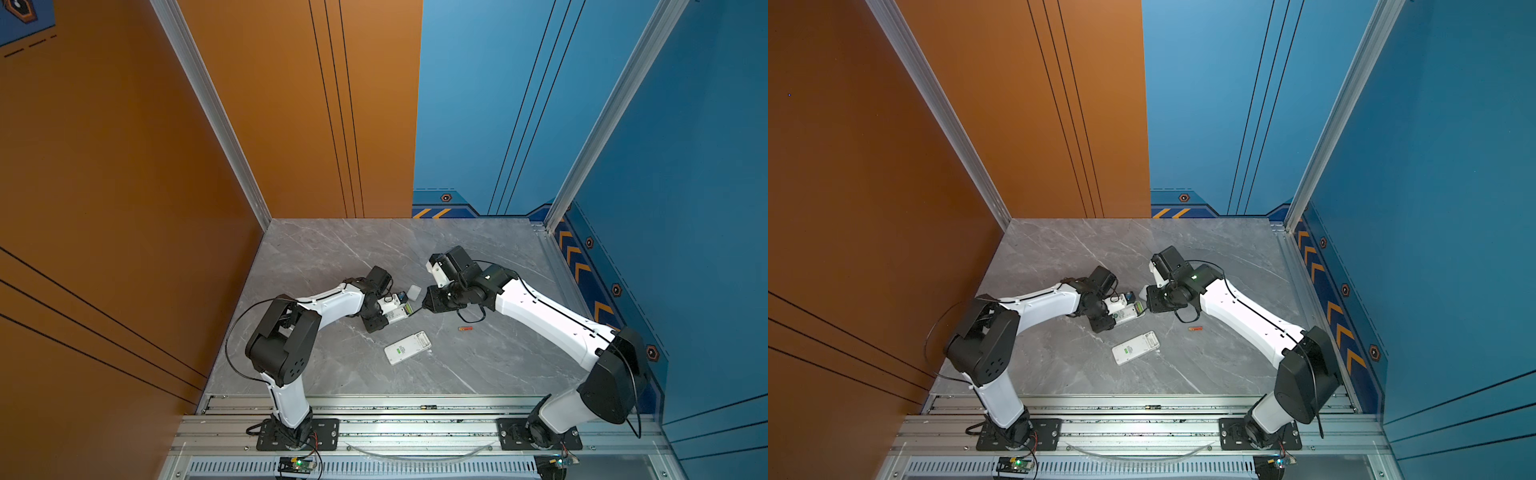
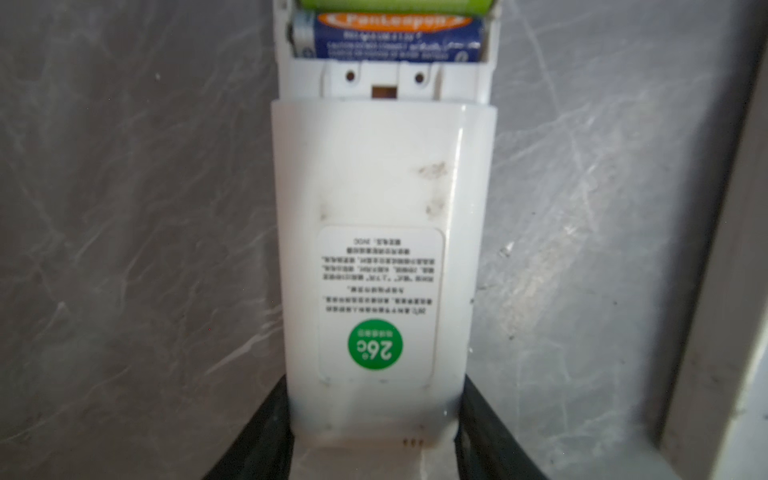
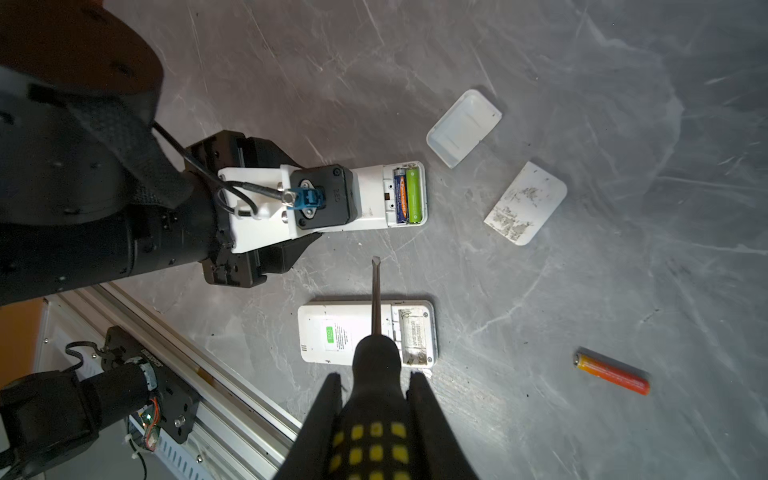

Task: Unload the batteries from the remote control
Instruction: 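Hold the remote with the left gripper while the right gripper brings the screwdriver over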

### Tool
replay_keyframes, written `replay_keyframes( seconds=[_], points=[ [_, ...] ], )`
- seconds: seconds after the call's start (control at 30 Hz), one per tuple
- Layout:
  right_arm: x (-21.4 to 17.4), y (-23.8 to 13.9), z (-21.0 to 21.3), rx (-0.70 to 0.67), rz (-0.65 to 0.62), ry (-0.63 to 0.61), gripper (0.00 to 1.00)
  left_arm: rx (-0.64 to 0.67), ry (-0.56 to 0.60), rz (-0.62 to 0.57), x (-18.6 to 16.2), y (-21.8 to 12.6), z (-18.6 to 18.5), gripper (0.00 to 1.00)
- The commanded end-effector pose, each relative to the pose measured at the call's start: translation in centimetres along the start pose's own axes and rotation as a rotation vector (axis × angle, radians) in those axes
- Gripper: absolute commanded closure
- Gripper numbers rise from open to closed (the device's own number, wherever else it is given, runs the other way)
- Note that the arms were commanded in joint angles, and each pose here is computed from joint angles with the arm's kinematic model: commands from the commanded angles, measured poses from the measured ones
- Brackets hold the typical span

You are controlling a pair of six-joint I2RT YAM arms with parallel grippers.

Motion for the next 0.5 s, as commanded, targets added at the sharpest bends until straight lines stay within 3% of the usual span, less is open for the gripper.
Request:
replay_keyframes(
  seconds=[0.0, 0.17, 0.47],
  points=[
    [-0.1, 0.4, 0.0, -0.064, -0.005, -0.088, 1.0, 0.001, 0.035, 0.03, -1.1, 0.3, -0.8, 0.77],
    [0.0, 0.8, -0.7, -0.144, -0.01, -0.118, 1.0, -0.012, 0.041, 0.029, -1.1, 0.4, -1.1, 0.81],
    [1.7, 0.4, 0.1, -0.13, -0.097, -0.109, 1.0, -0.027, 0.048, 0.027, -1.0, 0.7, -1.4, 0.85]
  ],
)
Point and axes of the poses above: each gripper's point midway between its finger pads, its own y axis out along the fingers, its own z axis along the line the jaws close on, x = y × z, the point moved 1 cm from there along -y, back along the fingers, and after that the axes turned 8 degrees about y, right-handed, at the moved point
